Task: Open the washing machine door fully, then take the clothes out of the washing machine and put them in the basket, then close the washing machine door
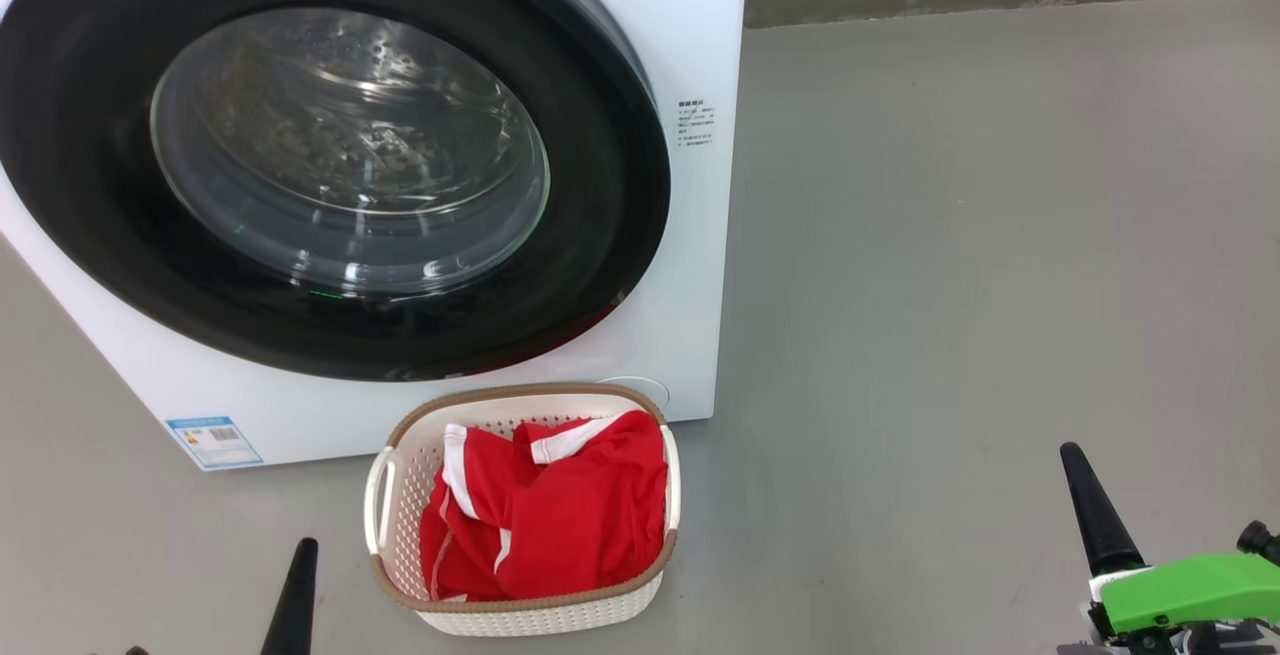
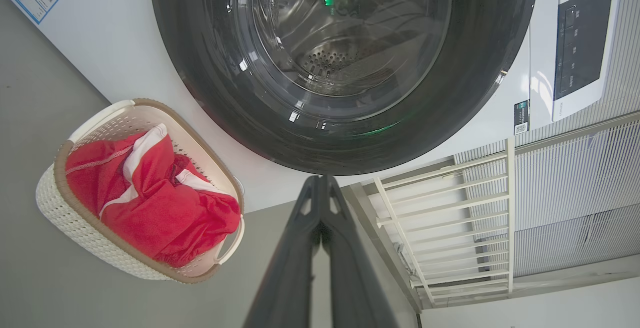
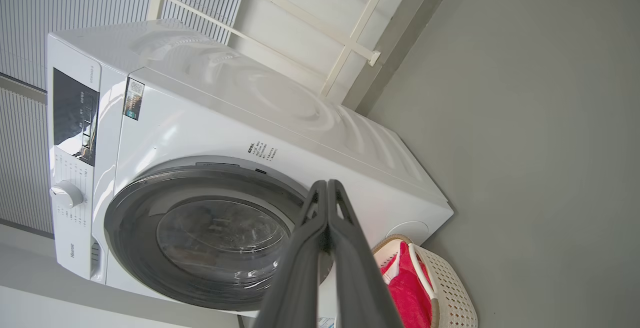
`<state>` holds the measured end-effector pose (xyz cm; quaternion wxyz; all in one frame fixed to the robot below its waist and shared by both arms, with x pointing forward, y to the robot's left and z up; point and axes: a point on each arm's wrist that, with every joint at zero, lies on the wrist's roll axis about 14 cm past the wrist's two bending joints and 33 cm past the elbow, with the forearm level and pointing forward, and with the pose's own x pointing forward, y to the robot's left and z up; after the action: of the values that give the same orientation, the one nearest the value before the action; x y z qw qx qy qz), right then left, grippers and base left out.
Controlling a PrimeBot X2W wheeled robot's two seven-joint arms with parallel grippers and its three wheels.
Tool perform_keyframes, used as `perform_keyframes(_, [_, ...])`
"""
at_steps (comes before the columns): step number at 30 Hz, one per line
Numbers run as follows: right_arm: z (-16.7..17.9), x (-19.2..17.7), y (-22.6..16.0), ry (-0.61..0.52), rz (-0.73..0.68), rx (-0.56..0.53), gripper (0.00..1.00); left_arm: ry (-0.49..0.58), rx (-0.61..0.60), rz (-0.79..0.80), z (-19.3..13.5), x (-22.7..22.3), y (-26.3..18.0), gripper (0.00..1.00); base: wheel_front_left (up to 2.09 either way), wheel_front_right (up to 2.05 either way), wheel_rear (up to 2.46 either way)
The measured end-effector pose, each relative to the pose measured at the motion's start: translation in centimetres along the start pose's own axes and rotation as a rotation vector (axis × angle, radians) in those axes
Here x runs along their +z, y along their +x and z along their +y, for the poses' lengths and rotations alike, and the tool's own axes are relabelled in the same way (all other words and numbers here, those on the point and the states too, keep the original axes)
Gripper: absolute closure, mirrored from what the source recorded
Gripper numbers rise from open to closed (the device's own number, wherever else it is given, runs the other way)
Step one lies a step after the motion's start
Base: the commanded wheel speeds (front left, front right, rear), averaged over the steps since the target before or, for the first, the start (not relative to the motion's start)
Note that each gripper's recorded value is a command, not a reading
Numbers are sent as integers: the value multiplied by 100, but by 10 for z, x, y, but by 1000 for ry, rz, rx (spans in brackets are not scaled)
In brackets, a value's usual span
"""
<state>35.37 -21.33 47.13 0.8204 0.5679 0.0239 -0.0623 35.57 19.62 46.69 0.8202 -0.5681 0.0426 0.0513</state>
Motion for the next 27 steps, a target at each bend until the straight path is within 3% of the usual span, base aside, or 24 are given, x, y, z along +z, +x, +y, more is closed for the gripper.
perform_keyframes(27, [13, -5, 16, 284, 39, 36, 100, -295, -42, 34, -14, -2, 15, 100, 0, 0, 0])
